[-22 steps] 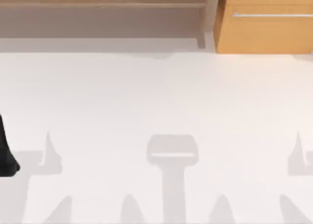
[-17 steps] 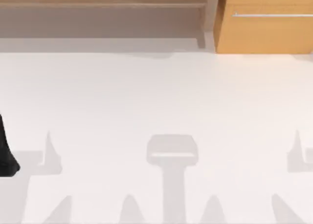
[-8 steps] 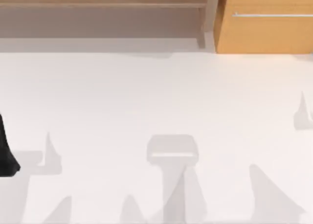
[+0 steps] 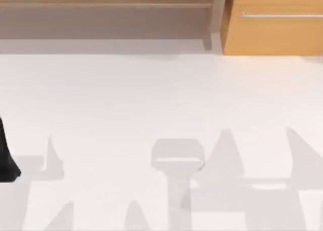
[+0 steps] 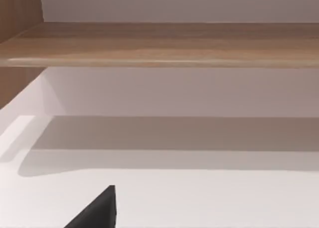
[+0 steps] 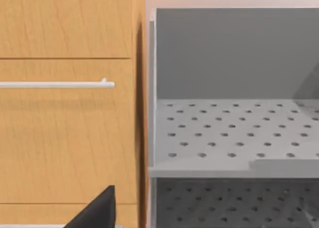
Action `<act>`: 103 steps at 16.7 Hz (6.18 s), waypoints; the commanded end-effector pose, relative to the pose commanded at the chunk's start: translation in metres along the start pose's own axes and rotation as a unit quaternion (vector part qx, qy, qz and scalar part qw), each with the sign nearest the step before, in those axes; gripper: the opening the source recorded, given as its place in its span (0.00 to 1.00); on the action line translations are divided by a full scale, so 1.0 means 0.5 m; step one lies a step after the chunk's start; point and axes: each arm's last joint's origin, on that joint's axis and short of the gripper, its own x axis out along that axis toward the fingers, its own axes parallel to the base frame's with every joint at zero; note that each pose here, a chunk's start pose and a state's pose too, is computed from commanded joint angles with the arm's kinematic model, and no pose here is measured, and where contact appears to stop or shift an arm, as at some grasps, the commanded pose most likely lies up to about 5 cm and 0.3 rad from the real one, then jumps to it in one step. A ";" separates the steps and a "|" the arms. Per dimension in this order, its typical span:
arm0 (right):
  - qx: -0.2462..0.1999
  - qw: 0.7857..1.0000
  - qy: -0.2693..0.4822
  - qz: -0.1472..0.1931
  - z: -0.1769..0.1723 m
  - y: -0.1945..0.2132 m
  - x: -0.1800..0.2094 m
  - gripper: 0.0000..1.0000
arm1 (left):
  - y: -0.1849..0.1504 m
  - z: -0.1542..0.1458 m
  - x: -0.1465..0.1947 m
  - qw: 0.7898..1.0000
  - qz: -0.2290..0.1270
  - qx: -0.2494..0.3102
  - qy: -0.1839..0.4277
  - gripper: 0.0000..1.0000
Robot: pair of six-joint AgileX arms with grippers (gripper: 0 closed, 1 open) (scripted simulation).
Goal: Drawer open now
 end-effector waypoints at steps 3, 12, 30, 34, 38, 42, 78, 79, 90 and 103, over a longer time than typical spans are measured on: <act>-0.001 1.000 -0.001 0.000 0.001 -0.010 0.008 1.00 | 0.000 0.000 0.000 1.000 0.000 0.000 0.000 1.00; -0.083 0.997 -0.005 0.008 -0.019 0.006 0.075 1.00 | 0.000 0.000 0.000 1.000 0.000 0.000 0.000 1.00; -0.704 0.710 0.002 -0.004 -0.344 0.334 0.344 1.00 | 0.000 0.000 0.000 1.000 0.000 0.000 0.000 1.00; -0.708 0.706 0.003 -0.004 -0.348 0.339 0.344 1.00 | 0.000 0.000 0.000 1.000 0.000 0.000 0.000 1.00; -0.708 0.706 0.003 -0.004 -0.347 0.337 0.357 1.00 | 0.000 0.000 0.000 1.000 0.000 0.000 0.000 1.00; -0.708 0.706 0.003 -0.004 -0.348 0.338 0.390 1.00 | 0.000 0.000 0.000 1.000 0.000 0.000 0.000 1.00; -0.707 0.707 0.005 0.000 -0.352 0.341 0.271 0.00 | 0.000 0.000 0.000 1.000 0.000 0.000 0.000 1.00; -0.707 0.707 0.004 -0.001 -0.350 0.342 0.267 0.00 | 0.000 0.000 0.000 1.000 0.000 0.000 0.000 1.00; -0.708 0.706 0.010 0.003 -0.358 0.338 0.161 0.00 | 0.000 0.000 0.000 1.000 0.000 0.000 0.000 1.00; -0.708 0.706 0.010 -0.003 -0.356 0.340 0.059 0.00 | 0.000 0.000 0.000 1.000 0.000 0.000 0.000 1.00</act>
